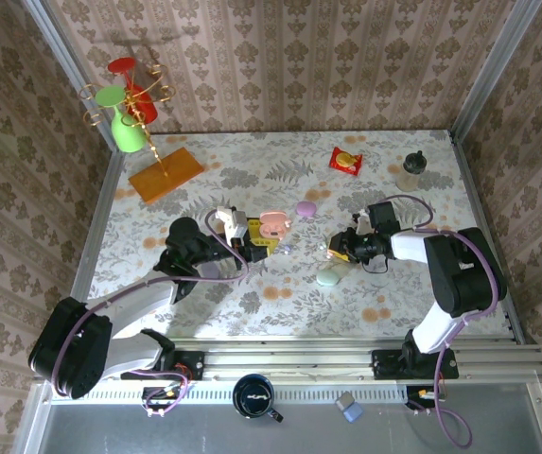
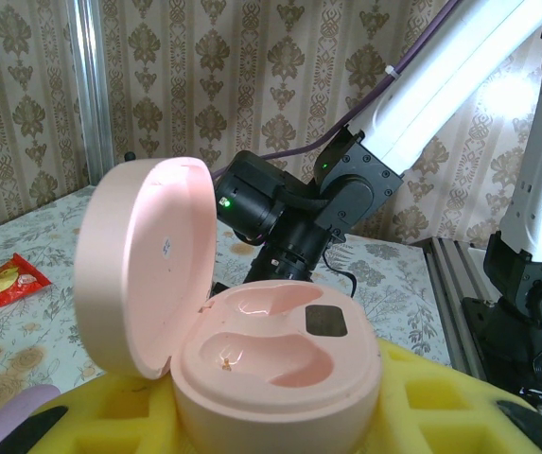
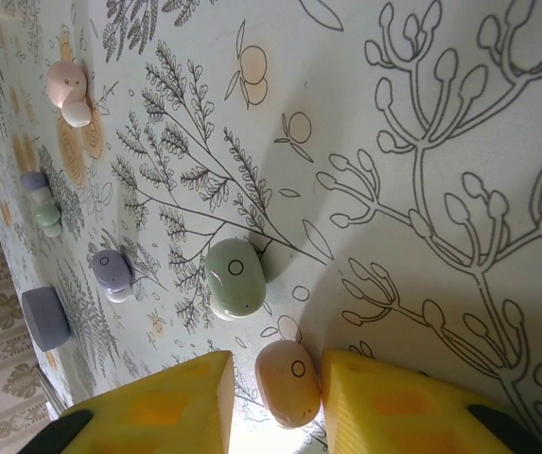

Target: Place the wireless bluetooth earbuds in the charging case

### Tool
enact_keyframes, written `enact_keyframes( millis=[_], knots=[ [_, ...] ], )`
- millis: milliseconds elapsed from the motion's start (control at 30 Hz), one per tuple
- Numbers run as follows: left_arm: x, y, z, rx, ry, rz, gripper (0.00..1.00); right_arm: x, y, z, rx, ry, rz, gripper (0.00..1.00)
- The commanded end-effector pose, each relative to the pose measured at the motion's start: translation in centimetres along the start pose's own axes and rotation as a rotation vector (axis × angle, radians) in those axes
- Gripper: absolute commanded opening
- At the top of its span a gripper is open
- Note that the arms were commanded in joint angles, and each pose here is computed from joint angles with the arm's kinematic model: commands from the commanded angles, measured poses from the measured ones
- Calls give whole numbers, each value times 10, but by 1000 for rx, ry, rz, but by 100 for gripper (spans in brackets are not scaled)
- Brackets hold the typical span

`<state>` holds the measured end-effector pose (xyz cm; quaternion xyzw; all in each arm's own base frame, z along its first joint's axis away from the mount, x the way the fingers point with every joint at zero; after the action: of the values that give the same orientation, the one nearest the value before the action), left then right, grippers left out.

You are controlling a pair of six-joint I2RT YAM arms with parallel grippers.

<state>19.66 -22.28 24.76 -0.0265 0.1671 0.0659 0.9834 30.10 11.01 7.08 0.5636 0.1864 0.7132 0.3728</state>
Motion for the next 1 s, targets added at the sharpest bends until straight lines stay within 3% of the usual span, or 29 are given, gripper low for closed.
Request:
enact_keyframes(
  millis=[0,233,967],
  knots=[
    [-5,-1,7,-13,-51,-27,26,4,-4,3,10,16,18,31],
    [-5,-1,6,-12,-55,-27,26,5,-6,1,29,33,-6,24],
    [-4,0,2,-8,-55,-23,25,12,-19,0,71,68,-24,26]
  ],
)
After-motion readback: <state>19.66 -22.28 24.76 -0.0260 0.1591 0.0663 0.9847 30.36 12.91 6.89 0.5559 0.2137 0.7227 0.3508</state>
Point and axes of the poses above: each hand's point on the last joint's axis, 136 mm out from that joint toward the fingers, its own y axis back along the fingers, its own x axis along the line the jaws close on, z = x × y, the point moved 7 cm from there along y, back along the fingers, and after that the axes turned 15 degrees about y, right-handed, at the moved point
